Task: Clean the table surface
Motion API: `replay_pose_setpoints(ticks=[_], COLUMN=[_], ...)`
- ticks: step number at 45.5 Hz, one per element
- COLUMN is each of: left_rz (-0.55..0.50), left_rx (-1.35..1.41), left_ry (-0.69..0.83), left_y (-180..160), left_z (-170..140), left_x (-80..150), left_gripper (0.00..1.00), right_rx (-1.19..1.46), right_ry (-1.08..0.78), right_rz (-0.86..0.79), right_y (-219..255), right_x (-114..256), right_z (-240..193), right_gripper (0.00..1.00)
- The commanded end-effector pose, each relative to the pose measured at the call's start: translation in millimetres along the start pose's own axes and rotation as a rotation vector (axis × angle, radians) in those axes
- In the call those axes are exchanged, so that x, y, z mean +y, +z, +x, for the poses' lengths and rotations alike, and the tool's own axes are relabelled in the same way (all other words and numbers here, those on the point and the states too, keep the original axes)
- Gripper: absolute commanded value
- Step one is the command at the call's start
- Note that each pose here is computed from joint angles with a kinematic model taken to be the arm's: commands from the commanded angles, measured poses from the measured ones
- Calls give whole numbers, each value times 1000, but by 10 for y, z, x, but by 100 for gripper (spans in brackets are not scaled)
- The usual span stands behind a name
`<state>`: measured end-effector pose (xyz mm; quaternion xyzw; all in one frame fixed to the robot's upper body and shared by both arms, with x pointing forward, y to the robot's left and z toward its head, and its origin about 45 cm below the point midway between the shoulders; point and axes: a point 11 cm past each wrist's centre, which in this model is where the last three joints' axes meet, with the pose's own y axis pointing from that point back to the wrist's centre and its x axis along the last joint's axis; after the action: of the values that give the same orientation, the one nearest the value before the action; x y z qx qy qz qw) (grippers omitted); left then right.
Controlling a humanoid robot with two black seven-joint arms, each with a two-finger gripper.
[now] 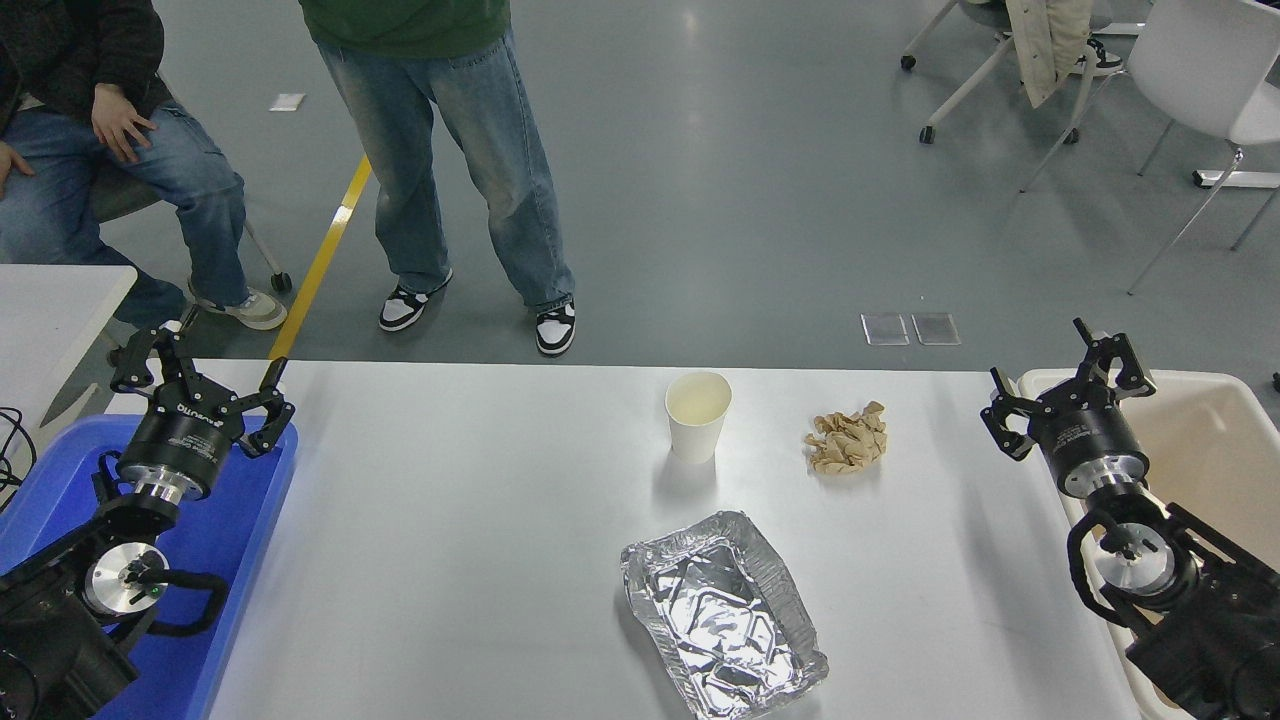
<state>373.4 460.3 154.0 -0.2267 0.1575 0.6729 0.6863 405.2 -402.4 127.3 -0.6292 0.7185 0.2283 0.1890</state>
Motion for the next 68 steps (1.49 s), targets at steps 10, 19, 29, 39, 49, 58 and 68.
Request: replay_pose_setpoints(ticks=[10,19,29,39,49,58,68], left_rz=[0,0,0,0,0,0,0], left_rx=[-1,0,1,0,0,0,-1], left_ry=[0,0,-1,0,0,0,0], left_y=[4,-3,-3,-3,-3,-3,4], left_z=[2,-2,-3,-2,-2,-2,2], left_x=[0,0,0,0,0,0,0], left_gripper=[100,100,100,100,100,100,100], right_rx=[-13,-2,28,61,103,354,765], right_ry=[-45,-50,-54,-42,-59,-269,-450], right_rz=[-60,-67,-89,-81,-144,-189,-294], right_y=[-6,-5,-36,-156,-237,-502,-471], right_x=[-27,-27,-25,-31,-48,28,123], right_z=[-137,-145,-116,-39,-54,-565,-1332], right_gripper=[100,100,100,100,100,100,100])
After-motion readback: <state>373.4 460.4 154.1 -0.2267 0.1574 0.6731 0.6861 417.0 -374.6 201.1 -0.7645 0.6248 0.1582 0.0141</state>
